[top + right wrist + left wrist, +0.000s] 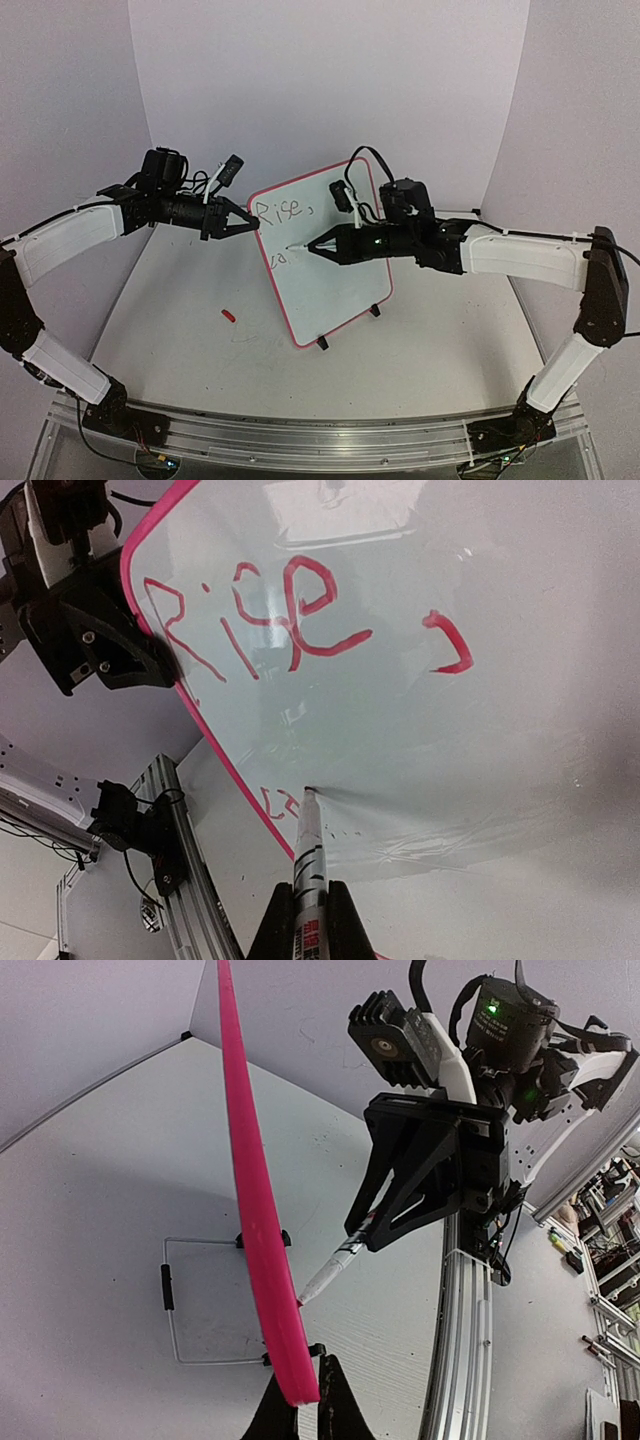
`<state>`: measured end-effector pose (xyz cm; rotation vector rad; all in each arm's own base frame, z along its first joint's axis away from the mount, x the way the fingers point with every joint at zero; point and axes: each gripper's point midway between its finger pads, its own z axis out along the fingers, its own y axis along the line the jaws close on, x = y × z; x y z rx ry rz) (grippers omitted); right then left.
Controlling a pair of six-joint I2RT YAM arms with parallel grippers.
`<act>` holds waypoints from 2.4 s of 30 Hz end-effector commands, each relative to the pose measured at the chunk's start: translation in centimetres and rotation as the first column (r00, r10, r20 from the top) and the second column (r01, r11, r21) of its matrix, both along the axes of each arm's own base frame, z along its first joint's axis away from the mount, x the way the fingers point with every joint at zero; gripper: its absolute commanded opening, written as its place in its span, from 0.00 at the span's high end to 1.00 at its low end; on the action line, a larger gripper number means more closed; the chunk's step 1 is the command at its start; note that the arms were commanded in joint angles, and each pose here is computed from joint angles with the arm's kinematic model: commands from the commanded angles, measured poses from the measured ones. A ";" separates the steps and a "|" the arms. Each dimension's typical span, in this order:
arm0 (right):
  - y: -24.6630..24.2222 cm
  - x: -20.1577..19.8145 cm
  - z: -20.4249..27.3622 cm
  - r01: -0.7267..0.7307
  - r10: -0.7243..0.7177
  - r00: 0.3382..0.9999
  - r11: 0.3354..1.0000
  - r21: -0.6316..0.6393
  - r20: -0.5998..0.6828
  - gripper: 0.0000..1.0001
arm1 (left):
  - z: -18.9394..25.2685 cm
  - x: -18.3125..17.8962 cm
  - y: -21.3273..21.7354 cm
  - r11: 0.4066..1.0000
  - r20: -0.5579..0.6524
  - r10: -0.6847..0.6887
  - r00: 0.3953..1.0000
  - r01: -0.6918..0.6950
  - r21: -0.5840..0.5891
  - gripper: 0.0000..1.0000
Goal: Write a sentence on the whiteboard
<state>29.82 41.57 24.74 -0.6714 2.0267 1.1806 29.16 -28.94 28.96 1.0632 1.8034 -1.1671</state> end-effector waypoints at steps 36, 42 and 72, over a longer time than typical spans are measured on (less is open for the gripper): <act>-0.2 0.9 2.8 0.066 -0.069 0.997 0.994 0.091 0.033 1.00 | -3.3 -2.1 -0.9 0.994 -0.088 -0.058 0.994 0.066 0.082 1.00; -1.0 1.1 3.1 0.107 -0.112 0.993 0.990 0.093 0.048 1.00 | -3.3 -2.1 -0.9 0.994 -0.088 -0.059 0.994 0.067 0.082 1.00; -2.9 -0.1 0.1 0.144 -0.143 0.990 0.989 0.042 -0.014 1.00 | -3.5 -2.2 -1.1 0.994 -0.091 -0.064 0.994 0.072 0.086 1.00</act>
